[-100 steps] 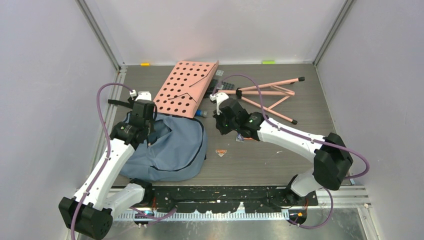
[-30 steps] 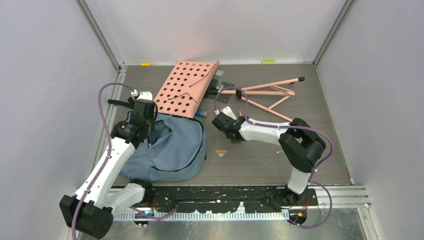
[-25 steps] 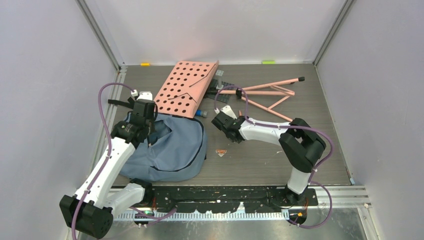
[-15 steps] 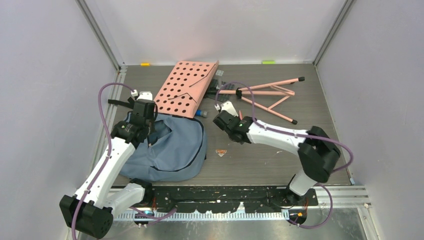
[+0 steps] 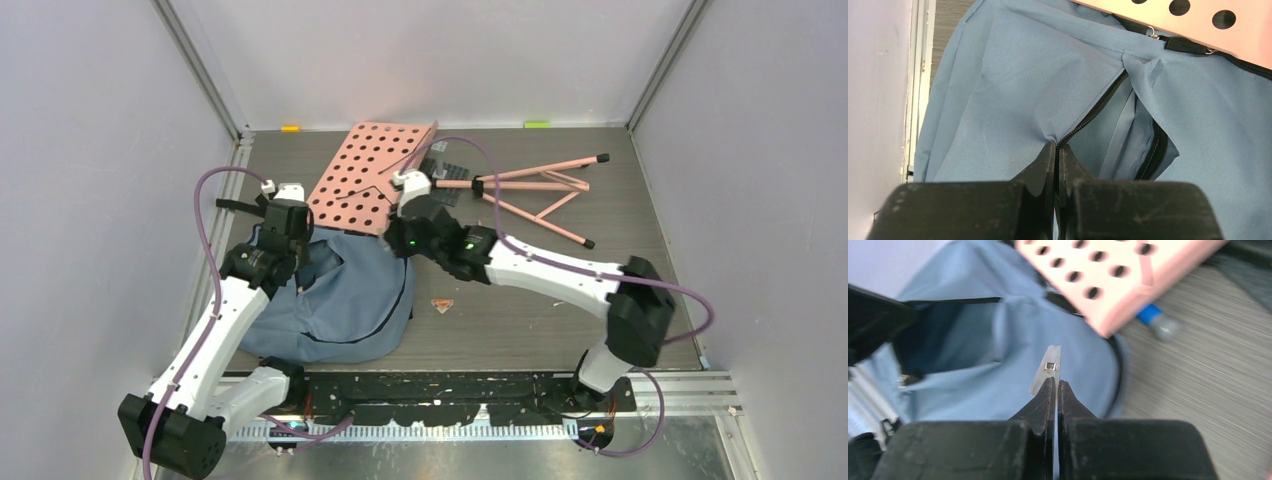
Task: Pack the student bag
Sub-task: Place the personal item in the student bag.
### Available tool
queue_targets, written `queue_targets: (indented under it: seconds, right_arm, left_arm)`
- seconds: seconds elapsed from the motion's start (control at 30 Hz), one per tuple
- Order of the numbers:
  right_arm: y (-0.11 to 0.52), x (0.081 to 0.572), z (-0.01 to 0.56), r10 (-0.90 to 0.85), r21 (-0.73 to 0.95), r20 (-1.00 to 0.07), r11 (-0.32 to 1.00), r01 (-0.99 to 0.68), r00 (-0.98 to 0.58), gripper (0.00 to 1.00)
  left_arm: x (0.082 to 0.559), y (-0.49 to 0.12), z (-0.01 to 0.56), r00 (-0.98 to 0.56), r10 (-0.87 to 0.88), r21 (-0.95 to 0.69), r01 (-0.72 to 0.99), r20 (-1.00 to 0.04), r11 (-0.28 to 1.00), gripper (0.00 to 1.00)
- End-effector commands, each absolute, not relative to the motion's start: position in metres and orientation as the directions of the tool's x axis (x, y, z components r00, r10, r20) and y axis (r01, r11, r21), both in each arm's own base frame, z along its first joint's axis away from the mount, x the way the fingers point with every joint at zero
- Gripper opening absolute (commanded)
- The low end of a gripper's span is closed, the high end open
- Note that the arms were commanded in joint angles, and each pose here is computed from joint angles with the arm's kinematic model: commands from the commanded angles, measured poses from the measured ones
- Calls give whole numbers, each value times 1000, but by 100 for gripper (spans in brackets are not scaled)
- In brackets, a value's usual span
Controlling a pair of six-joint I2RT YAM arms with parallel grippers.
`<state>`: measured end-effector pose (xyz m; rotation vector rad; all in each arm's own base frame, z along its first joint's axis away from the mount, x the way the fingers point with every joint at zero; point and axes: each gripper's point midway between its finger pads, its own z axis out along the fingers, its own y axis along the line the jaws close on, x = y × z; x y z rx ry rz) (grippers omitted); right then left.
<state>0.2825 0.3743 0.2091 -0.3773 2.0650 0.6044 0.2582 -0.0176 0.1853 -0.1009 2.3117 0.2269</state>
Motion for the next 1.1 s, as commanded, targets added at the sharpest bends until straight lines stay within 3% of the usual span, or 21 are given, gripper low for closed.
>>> queue_targets:
  seconds: [0.0, 0.3, 0.77, 1.07]
  right_arm:
    - [461, 260, 236, 22, 408, -846, 668, -622, -532, 1]
    - [525, 255, 219, -29, 454, -815, 587, -670, -578, 1]
    - [548, 268, 220, -37, 438, -828, 582, -685, -560, 1]
    - [553, 253, 179, -104, 474, -768, 572, -670, -632, 1]
  left_arm:
    - [274, -26, 206, -595, -27, 68, -136, -803, 988, 0]
    - [273, -27, 206, -596, -28, 63, -132, -803, 989, 0]
    - [274, -29, 206, -597, -30, 54, -123, -802, 991, 0]
    - [274, -29, 205, -599, -31, 55, -125, -800, 991, 0]
